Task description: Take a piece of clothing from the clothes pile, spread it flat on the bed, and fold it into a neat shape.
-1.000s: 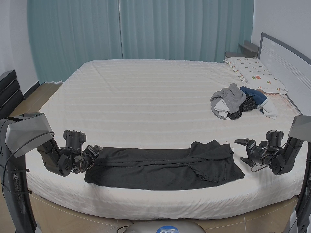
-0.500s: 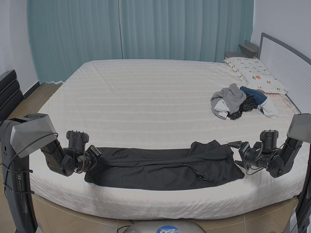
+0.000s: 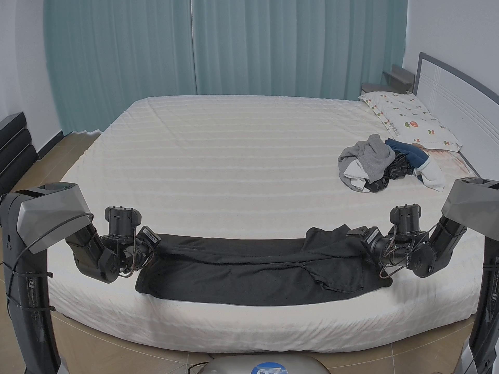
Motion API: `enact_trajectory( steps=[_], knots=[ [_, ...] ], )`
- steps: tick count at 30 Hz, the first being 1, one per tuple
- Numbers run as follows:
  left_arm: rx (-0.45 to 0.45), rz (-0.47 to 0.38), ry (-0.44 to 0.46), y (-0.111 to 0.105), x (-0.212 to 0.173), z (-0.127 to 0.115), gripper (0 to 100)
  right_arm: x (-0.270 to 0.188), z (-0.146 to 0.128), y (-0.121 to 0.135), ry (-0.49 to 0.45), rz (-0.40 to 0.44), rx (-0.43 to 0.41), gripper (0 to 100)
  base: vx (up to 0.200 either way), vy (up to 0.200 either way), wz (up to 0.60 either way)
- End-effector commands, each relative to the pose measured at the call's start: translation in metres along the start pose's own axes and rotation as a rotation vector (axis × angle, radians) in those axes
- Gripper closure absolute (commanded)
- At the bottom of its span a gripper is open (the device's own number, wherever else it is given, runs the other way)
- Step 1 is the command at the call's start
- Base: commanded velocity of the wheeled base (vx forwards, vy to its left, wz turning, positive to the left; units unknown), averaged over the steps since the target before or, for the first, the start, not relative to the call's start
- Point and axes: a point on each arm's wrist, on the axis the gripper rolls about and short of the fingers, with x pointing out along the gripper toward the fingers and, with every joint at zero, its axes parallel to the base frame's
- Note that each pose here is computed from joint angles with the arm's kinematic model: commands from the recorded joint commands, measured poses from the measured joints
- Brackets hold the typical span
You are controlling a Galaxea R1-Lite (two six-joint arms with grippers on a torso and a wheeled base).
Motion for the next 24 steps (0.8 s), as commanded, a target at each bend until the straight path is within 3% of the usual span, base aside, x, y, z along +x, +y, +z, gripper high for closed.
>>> enact_trajectory(
  steps=[1,2,3,7,10,13,15,16,17,19,24],
  knots=[
    [-0.005,-0.003,-0.005,0.0,0.001,0.0,100,0.02,-0.005,-0.004,-0.009,-0.037,-0.005,0,0.0,0.0,0.0],
    [-0.005,-0.003,-0.005,0.0,0.001,0.0,100,0.022,-0.005,-0.004,-0.017,-0.042,-0.006,0,0.0,0.0,0.0],
    [-0.007,-0.005,-0.008,-0.001,0.001,0.001,100,0.023,-0.005,-0.004,-0.028,-0.045,-0.007,100,0.0,0.0,0.0],
    [-0.007,-0.008,-0.01,-0.002,0.001,0.002,100,0.028,-0.007,-0.003,-0.056,-0.063,-0.016,100,0.0,0.0,0.0],
    [-0.013,-0.018,-0.023,-0.004,0.003,0.006,100,0.029,-0.001,0.005,-0.088,-0.03,-0.009,100,0.0,0.0,0.0],
    [-0.041,-0.04,-0.047,-0.009,0.006,0.014,100,0.028,0.008,0.012,-0.127,0.009,0.053,100,0.0,0.0,0.0],
    [-0.138,-0.106,-0.093,-0.025,0.009,0.026,100,0.027,0.021,0.022,-0.218,0.103,0.145,100,0.0,0.0,0.0],
    [-0.138,-0.106,-0.093,-0.025,0.009,0.026,100,0.027,0.021,0.022,-0.218,0.103,0.145,100,0.0,0.0,0.0],
    [-0.221,-0.165,-0.143,-0.036,0.009,0.034,100,0.025,0.03,0.023,-0.284,0.173,0.161,100,0.0,0.0,0.0],
    [-0.243,-0.211,-0.181,-0.039,0.009,0.037,100,0.022,0.034,0.022,-0.321,0.223,0.16,100,0.0,0.0,0.0],
    [-0.221,-0.227,-0.206,-0.022,0.018,0.028,100,0.02,0.027,0.014,-0.313,0.246,0.143,100,0.0,0.0,0.0]
  ],
)
